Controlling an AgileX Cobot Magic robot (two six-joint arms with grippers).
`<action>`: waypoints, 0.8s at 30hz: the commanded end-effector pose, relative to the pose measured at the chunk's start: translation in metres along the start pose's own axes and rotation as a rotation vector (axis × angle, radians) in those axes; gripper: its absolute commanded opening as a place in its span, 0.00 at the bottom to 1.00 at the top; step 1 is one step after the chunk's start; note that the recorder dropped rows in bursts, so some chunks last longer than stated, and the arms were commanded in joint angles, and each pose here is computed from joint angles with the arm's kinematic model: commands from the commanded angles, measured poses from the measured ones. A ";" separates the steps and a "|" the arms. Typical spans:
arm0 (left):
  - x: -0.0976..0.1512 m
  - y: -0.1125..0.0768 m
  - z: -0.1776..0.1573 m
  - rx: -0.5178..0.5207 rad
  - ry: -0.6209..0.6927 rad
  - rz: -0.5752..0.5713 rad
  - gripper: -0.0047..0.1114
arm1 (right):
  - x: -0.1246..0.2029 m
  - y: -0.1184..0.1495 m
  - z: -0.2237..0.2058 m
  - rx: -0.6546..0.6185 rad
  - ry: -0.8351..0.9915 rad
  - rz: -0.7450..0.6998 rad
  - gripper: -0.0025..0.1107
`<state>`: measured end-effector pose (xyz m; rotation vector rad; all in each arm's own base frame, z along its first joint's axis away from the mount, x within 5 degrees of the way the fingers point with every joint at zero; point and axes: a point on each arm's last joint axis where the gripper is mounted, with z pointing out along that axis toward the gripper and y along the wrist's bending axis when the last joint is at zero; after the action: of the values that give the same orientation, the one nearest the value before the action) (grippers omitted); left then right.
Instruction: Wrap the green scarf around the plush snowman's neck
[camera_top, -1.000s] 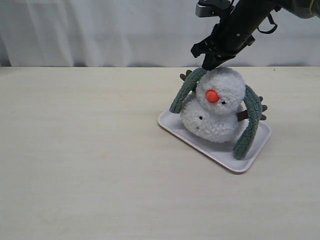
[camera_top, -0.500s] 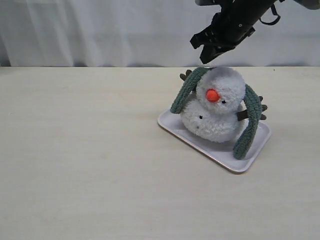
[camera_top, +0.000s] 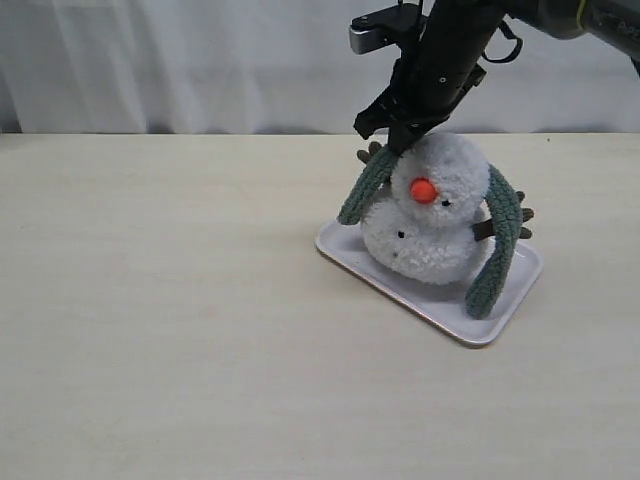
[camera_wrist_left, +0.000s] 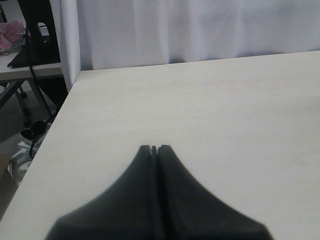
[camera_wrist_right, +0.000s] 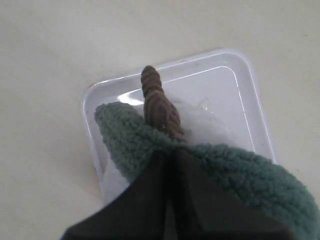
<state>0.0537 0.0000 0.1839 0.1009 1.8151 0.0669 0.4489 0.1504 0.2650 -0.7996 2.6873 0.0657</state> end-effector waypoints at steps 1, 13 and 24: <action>0.000 0.000 0.000 -0.005 -0.011 0.001 0.04 | 0.003 0.001 0.016 -0.017 0.044 0.023 0.06; 0.000 0.000 0.000 -0.005 -0.011 0.001 0.04 | 0.011 0.000 0.031 0.000 0.099 -0.011 0.06; 0.000 0.000 0.000 -0.005 -0.011 0.001 0.04 | -0.001 -0.002 -0.015 0.026 -0.022 -0.011 0.15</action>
<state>0.0537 0.0000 0.1839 0.1009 1.8151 0.0669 0.4515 0.1497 0.2535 -0.8108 2.7120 0.0407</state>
